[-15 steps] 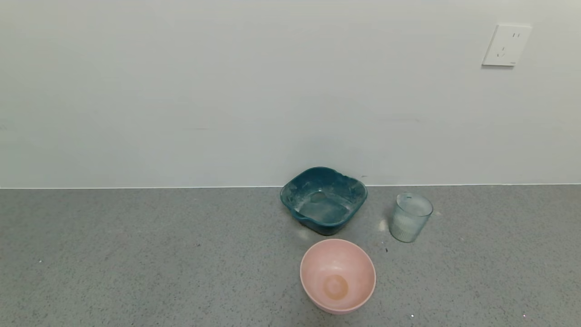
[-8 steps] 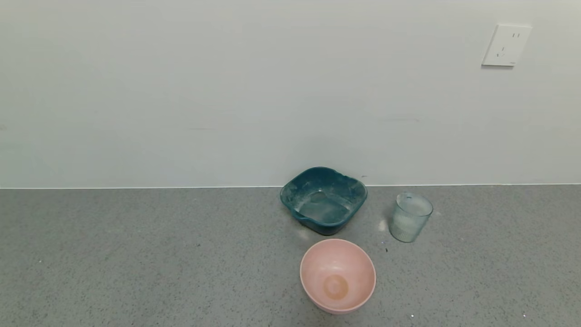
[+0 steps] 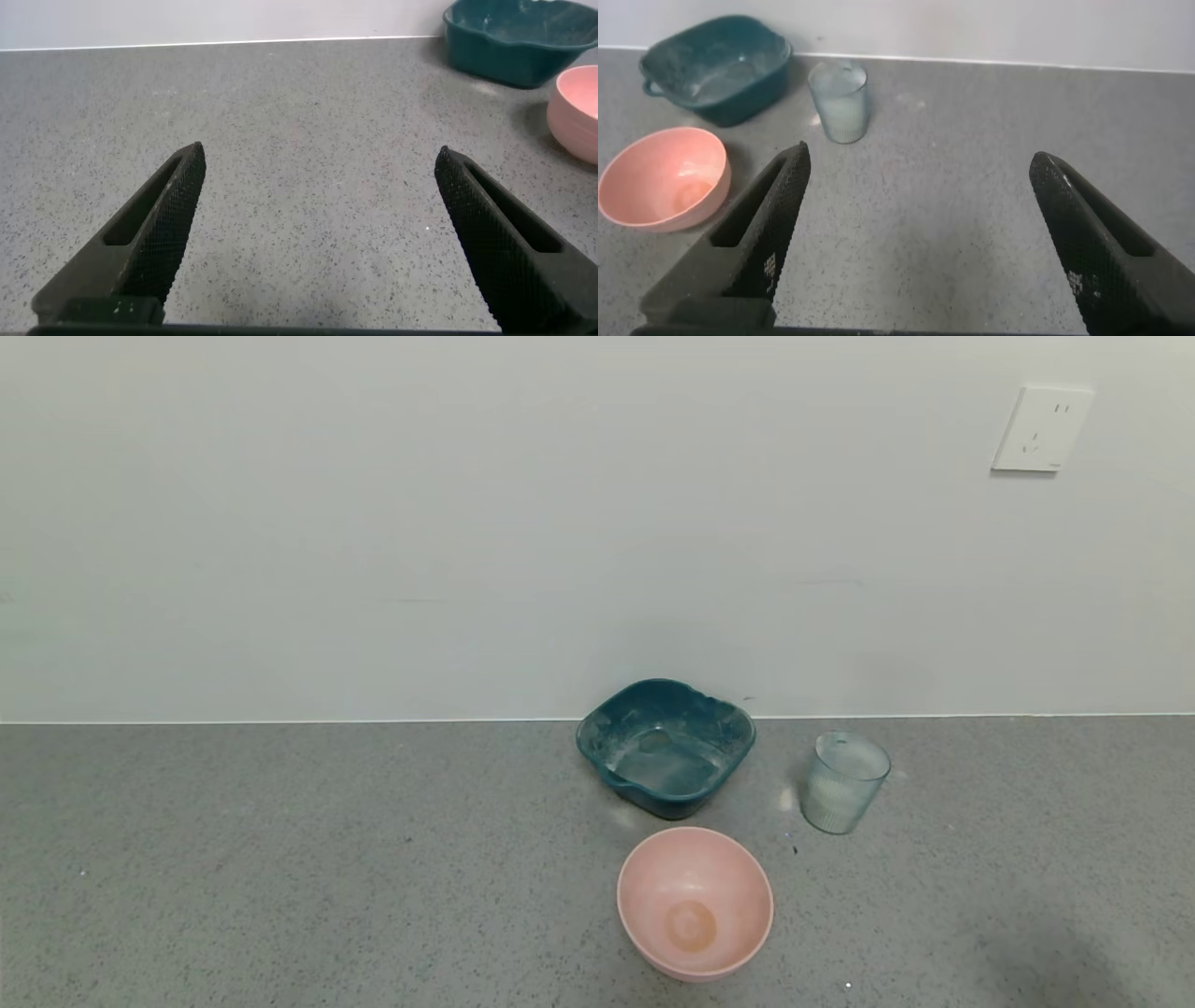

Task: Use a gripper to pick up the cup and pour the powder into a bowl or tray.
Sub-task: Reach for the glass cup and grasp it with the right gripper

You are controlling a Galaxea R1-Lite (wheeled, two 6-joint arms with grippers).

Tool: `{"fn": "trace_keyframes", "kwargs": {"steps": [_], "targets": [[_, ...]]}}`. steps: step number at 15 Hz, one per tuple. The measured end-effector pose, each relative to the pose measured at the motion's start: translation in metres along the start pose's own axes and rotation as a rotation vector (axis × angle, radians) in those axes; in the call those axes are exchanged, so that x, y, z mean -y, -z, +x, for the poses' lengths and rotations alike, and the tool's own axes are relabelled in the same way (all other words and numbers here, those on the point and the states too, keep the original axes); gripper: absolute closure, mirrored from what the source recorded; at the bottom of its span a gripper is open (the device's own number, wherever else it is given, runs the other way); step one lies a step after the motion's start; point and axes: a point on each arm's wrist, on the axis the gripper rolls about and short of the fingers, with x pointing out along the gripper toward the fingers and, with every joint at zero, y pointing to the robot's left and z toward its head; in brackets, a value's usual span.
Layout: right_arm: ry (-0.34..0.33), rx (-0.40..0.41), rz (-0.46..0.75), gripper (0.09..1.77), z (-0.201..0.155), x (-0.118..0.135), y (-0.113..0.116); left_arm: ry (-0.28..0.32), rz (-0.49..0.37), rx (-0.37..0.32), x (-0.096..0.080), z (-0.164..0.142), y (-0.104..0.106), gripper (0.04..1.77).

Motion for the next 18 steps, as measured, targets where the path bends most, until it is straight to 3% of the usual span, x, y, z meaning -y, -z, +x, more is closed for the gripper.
{"fn": "trace_keyframes", "kwargs": {"steps": [3, 5, 10, 18], "targets": [[-0.009, -0.089, 0.0, 0.15, 0.05, 0.0, -0.008, 0.0, 0.0, 0.0, 0.0, 0.0, 0.0, 0.05], [-0.011, -0.165, 0.001, 0.15, 0.083, 0.0, -0.001, 0.0, 0.0, 0.0, 0.0, 0.0, 0.0, 0.05], [-0.05, -0.319, -0.012, 0.15, 0.155, -0.008, 0.04, 0.0, 0.0, 0.0, 0.0, 0.0, 0.0, 0.05], [-0.119, -0.418, -0.054, 0.15, 0.222, -0.04, 0.105, 0.0, 0.0, 0.0, 0.0, 0.0, 0.0, 0.05]]}}
